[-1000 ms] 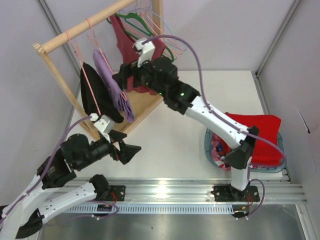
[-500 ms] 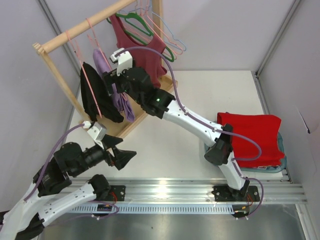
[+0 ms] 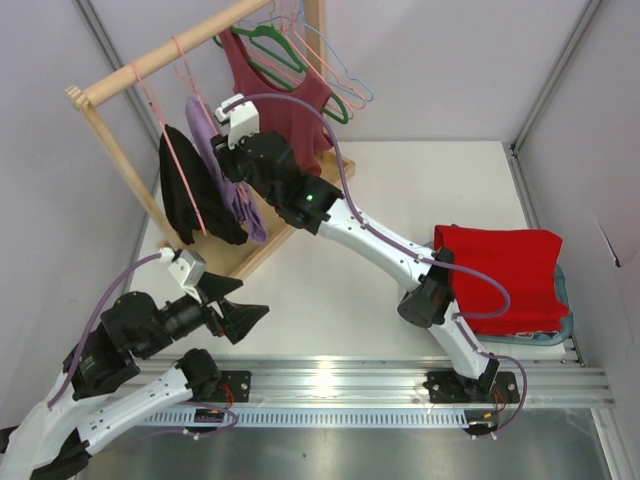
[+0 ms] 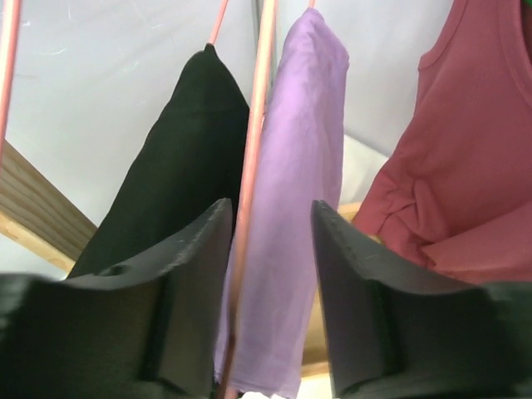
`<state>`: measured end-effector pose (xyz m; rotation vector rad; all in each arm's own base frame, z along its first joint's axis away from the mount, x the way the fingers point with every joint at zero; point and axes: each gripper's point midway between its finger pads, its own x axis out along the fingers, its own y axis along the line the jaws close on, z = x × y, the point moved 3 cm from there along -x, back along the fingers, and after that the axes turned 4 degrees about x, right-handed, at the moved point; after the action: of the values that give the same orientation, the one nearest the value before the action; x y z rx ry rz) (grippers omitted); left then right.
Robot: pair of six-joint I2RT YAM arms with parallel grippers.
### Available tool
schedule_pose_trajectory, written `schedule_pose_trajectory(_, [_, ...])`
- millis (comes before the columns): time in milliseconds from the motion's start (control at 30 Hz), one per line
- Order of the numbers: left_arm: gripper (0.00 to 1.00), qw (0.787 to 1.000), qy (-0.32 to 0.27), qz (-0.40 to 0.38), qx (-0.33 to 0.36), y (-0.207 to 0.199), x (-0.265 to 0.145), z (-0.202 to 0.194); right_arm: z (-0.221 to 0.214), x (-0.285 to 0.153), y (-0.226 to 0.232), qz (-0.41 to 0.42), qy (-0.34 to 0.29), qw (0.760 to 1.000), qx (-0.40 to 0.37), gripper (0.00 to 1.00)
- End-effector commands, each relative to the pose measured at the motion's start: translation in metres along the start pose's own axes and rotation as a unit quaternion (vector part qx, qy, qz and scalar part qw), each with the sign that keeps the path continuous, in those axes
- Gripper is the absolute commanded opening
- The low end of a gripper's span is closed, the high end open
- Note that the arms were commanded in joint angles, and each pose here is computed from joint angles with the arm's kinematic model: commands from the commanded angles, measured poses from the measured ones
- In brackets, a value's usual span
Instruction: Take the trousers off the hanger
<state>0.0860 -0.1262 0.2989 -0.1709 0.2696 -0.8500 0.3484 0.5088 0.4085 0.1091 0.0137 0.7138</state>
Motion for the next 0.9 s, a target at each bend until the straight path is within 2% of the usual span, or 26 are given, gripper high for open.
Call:
schedule_pose_trajectory(0, [1.00,1.000,-0.001,-0.006,0.002,-0.002,0.005,0.002,0.009,0.001,0.000,-0.001,-0.011,1.000,0.001,0.40])
schedule_pose_trajectory(100, [0.99,1.000,0.002,-0.005,0.004,-0.002,0.006,0.001,0.007,0.002,-0.004,-0.005,-0.009,1.000,0.003,0.36])
schedule_pose_trajectory(333, [1.00,1.000,0.000,0.002,0.007,0.000,0.007,0.003,0.003,0.002,-0.008,-0.020,-0.004,1.000,0.006,0.34])
schedule_pose_trajectory(433, [1.00,1.000,0.001,0.006,0.007,0.001,0.008,0.003,0.003,0.000,-0.014,-0.040,-0.003,0.999,0.008,0.27])
schedule_pose_trajectory(533, [1.00,1.000,0.001,0.006,0.006,0.001,0.007,0.003,0.003,-0.003,-0.018,-0.054,0.002,0.999,0.005,0.28])
schedule_pose_trajectory(633, [1.00,1.000,0.001,0.009,0.006,0.002,0.007,0.003,0.008,-0.009,-0.020,-0.056,0.006,0.998,0.004,0.48])
schedule_pose_trajectory(667, [1.00,1.000,-0.002,0.009,0.005,0.002,0.007,0.004,0.010,-0.010,-0.021,-0.056,0.008,0.998,0.003,0.59])
schedule_pose_trajectory(867, [0.99,1.000,-0.004,0.011,0.003,0.002,0.007,0.003,0.020,-0.021,-0.016,-0.041,0.011,0.999,0.015,0.67])
